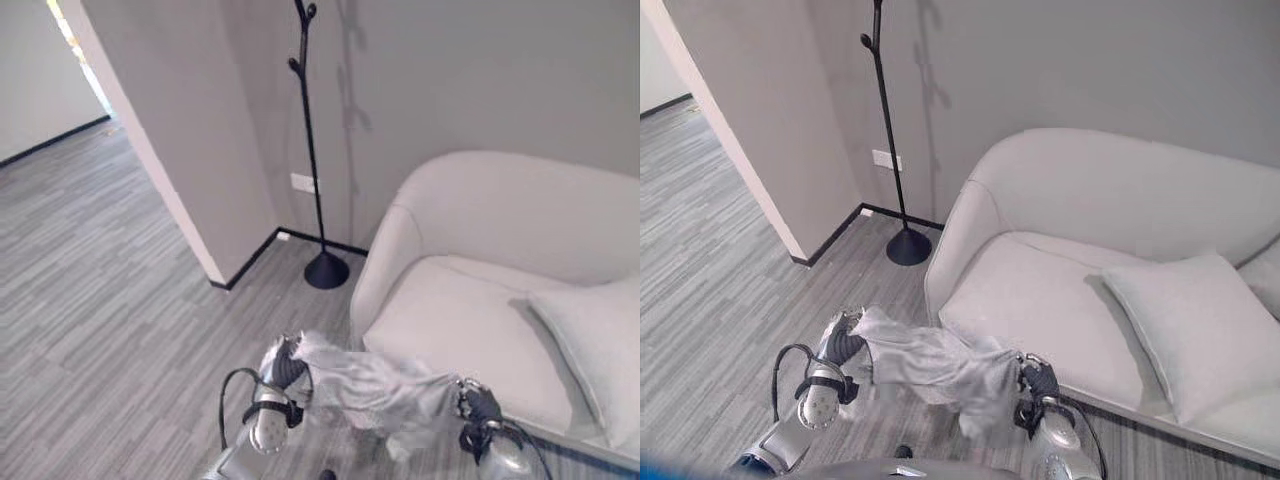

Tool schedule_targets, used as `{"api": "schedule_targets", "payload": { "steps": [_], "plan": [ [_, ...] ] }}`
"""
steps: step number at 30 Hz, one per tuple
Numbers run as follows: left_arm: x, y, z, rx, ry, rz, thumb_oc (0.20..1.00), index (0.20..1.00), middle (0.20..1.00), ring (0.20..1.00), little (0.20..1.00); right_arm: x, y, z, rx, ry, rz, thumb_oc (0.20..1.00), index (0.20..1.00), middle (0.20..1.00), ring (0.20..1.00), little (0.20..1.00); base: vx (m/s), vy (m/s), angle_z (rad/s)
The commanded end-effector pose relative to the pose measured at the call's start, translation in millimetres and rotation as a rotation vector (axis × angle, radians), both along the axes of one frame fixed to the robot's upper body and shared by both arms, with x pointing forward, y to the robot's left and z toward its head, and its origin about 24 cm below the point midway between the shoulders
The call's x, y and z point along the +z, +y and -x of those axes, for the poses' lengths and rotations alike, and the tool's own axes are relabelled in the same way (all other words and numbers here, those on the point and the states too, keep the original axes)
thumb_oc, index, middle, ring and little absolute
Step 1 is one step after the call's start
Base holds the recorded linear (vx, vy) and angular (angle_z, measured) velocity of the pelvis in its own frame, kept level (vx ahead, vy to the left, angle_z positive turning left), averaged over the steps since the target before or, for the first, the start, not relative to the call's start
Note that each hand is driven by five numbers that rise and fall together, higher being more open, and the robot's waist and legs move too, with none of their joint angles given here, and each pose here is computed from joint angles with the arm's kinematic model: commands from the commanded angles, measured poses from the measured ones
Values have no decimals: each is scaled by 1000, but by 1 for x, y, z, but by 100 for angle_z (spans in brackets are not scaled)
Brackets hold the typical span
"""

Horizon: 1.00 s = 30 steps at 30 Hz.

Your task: Hang the clothes on the sofa on the clothes rack.

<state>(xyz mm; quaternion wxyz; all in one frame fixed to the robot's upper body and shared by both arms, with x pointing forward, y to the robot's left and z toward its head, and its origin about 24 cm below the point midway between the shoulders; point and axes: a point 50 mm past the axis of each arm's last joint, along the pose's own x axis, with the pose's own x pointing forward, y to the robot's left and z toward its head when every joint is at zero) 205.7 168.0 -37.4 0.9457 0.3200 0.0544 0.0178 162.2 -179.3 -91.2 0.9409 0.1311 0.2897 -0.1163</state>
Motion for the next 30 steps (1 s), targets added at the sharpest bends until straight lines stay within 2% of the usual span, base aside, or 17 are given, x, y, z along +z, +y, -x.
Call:
{"api": "schedule_targets", "payload": {
  "steps": [1, 4, 8, 9, 10, 12, 17, 20, 21, 23, 25, 30],
  "plan": [
    [39, 6, -29, -1, -211, 21, 200, 200, 200, 200, 200, 35, 17, -35, 55, -229, -80, 200, 200, 200, 200, 200, -45, -101, 5],
    [44, 16, -29, 40, -245, 10, 200, 200, 200, 200, 200, 53, 12, -45, 60, -317, -57, 200, 200, 200, 200, 200, -71, -53, 0],
    [73, 32, -38, 129, -418, -32, 200, 200, 200, 200, 200, 114, -8, -72, 52, -616, 50, 200, 200, 200, 200, 200, -77, 80, 34],
    [85, 44, -39, 179, -494, -71, 200, 200, 200, 200, 200, 141, -8, -79, 88, -739, 89, 200, 200, 200, 200, 200, 11, 186, 56],
    [85, 44, -39, 179, -494, -71, 200, 200, 200, 200, 200, 141, -8, -79, 88, -739, 90, 200, 200, 200, 200, 200, 47, 234, 52],
    [107, 65, -42, 288, -616, -120, 200, 200, 200, 200, 200, 174, -6, -86, 147, -882, 135, 200, 200, 200, 200, 200, 104, 319, 36],
    [119, 65, -49, 304, -683, -128, 200, 200, 200, 200, 200, 175, -3, -88, 147, -859, 103, 200, 200, 200, 200, 200, 103, 341, 23],
    [107, 52, -49, 270, -616, -74, 200, 200, 200, 200, 200, 144, 1, -84, 79, -658, 27, 200, 200, 200, 200, 200, 287, 523, 4],
    [106, 52, -48, 270, -616, -74, 200, 200, 200, 200, 200, 144, 1, -84, 78, -658, 27, 200, 200, 200, 200, 200, 323, 486, -1],
    [94, 39, -46, 200, -552, -80, 200, 200, 200, 200, 200, 134, 5, -78, 103, -593, 109, 200, 200, 200, 200, 200, 294, 548, 7],
    [94, 38, -45, 150, -543, -120, 200, 200, 200, 200, 200, 125, 12, -79, 91, -556, 111, 200, 200, 200, 200, 200, 189, 551, 42],
    [96, 54, -36, 116, -526, -207, 200, 200, 200, 200, 200, 140, 28, -86, 109, -639, 93, 200, 200, 200, 200, 200, 30, 356, 2]
  ]
}}
